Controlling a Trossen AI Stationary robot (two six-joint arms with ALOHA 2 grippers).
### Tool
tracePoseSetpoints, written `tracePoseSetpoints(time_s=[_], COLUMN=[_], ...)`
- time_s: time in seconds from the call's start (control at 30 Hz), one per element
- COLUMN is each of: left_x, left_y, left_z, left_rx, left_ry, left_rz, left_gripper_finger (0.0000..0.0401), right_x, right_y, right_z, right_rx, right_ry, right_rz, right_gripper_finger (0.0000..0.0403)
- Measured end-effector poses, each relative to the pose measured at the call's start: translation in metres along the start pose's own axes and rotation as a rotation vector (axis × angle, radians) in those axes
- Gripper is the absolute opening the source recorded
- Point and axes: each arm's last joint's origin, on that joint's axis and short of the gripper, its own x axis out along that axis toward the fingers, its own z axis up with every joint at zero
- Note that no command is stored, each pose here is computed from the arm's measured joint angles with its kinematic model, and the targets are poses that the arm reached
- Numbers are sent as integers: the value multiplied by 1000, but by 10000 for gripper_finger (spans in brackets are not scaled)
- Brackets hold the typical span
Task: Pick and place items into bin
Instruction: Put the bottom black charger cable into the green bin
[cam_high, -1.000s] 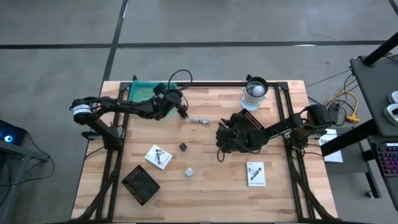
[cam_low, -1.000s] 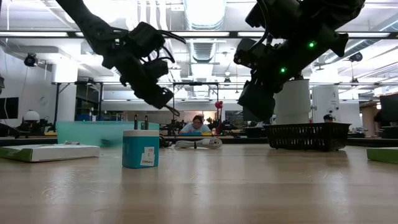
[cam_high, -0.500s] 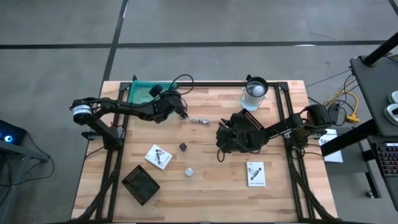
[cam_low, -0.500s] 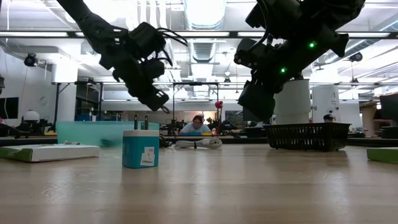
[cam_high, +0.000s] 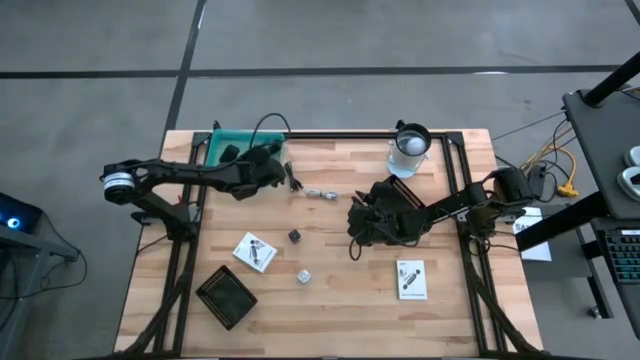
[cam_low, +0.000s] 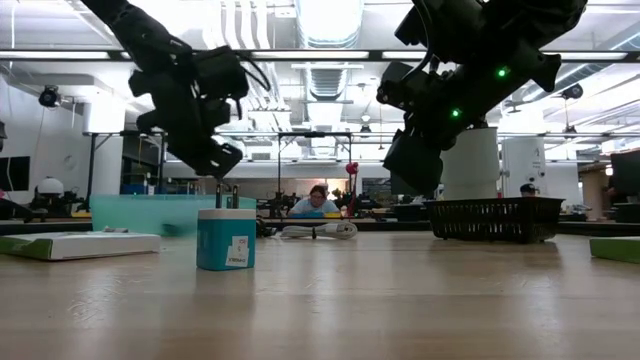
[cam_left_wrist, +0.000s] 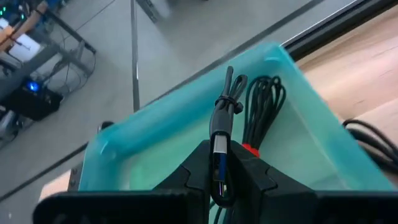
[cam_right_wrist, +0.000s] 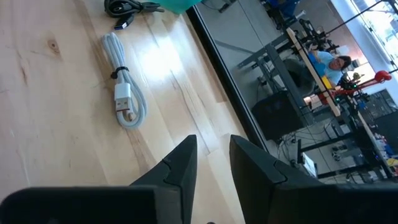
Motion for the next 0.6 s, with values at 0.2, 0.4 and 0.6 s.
tracePoseSetpoints(time_s=[0.2, 0.4, 0.6], left_x=[1, 1, 2], left_y=[1, 0, 0], left_z=[-9, -10, -9], left_rx=[14, 12, 2], left_ry=[26, 44, 38], left_rz=[-20, -57, -58], left_gripper_finger=[26, 26, 26], right_x=[0, 0, 0], right_y=[0, 0, 0], right_z=[0, 0, 0], right_rx=[0, -2, -2], right_ry=[0, -1, -1], right_rz=[0, 0, 0], right_gripper_finger=[81, 80, 85])
